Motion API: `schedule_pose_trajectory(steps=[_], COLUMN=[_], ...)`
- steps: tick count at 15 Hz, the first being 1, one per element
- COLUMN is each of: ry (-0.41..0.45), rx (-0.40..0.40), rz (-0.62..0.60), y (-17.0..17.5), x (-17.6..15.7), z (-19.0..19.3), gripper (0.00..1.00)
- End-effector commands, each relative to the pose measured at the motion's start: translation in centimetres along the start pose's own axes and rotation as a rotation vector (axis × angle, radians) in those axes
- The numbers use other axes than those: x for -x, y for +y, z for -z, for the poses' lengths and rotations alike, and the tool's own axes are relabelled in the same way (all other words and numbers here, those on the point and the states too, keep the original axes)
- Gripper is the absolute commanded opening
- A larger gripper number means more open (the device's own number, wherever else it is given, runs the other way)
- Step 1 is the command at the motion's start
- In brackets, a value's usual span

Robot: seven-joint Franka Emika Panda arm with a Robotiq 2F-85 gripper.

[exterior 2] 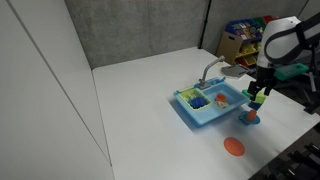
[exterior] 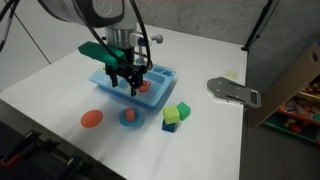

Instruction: Put the orange cup on the counter

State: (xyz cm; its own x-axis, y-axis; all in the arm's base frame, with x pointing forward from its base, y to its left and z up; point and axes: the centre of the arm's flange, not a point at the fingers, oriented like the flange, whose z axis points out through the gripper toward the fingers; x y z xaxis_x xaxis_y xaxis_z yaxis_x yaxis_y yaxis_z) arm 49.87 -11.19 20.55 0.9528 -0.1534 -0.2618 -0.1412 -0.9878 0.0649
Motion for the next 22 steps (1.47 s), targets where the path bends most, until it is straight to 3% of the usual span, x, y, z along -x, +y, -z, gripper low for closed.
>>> schedule_pose_trajectory(steps=[1,8,22], ry=[0.015,0.021,0.008], rx=[-0.013,-0.012,-0.004], rz=[0.044,0.075,0.07], y=[1.5,2.4,1.9], x=[0.6,0.2,0.1], z=[-3.6,-7.9,-8.8], gripper=[1.0,1.0,1.0])
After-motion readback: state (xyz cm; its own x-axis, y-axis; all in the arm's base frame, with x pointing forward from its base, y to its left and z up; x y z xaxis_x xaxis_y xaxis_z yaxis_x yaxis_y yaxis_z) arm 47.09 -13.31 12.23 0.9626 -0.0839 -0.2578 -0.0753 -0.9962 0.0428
